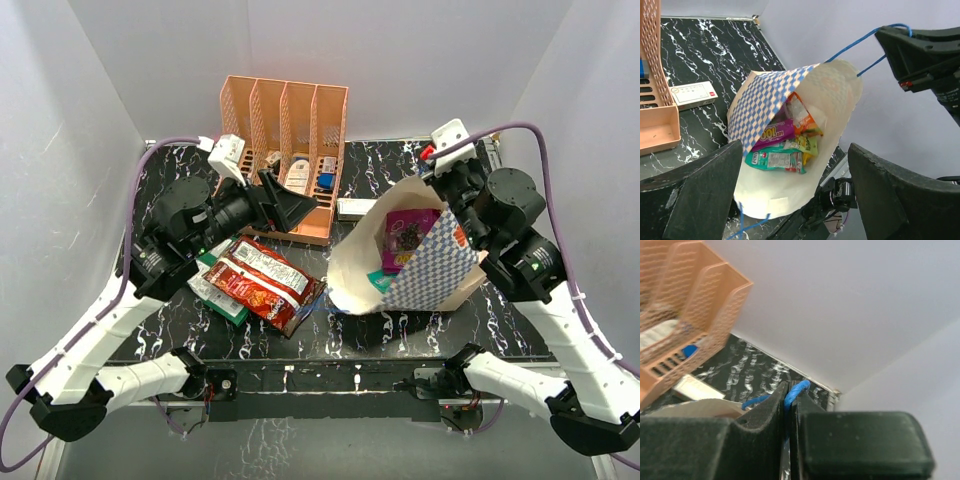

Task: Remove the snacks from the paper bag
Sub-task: Adjust the paper bag at the center of the board.

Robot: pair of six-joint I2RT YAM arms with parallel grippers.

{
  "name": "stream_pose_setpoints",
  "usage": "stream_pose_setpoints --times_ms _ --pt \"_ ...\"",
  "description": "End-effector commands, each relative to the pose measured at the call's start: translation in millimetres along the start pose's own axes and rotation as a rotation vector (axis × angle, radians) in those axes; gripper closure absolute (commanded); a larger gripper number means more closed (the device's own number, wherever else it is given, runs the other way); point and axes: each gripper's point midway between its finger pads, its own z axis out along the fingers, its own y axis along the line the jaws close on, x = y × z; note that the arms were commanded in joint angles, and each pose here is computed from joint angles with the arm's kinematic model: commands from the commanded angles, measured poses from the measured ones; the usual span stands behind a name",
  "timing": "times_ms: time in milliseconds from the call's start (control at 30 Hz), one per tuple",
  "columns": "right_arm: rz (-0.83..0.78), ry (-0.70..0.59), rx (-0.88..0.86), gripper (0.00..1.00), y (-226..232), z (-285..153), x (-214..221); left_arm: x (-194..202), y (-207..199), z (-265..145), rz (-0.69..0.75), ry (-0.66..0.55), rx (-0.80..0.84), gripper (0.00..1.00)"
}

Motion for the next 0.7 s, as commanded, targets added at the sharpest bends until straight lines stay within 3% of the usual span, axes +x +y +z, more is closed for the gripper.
stream_pose_setpoints --times_ms 0,167,233,367,567,667 --pt "0.124 -0.306 -0.24 0.93 22.8 -33.7 -65.3 1.5 0.4 -7.6 -0.015 -0.006 0.002 0.15" --pt "0.309 -0.36 -0.604 0.93 99.9 -85.4 -40.4 20.2 -0.6 -6.9 -0.049 0.048 0.038 0.15" --pt "0.399 -0.364 -0.665 0.93 114.4 -99.0 -32.3 29.8 -2.4 -3.6 -0.072 0.076 0.066 0.16" --pt "0.512 -0.382 -0.686 0.93 119.9 -108.8 -30.7 47.6 -6.6 7.6 -0.15 0.111 0.133 0.18" --pt "0.54 -0.315 -0.544 0.93 104.4 -88.3 -18.9 67.6 -6.5 21.3 -0.323 0.125 0.192 0.21" --pt "0.552 -0.283 -0.5 0.93 100.5 -81.6 -13.0 71.1 -3.3 23.6 -0.344 0.118 0.18 0.22"
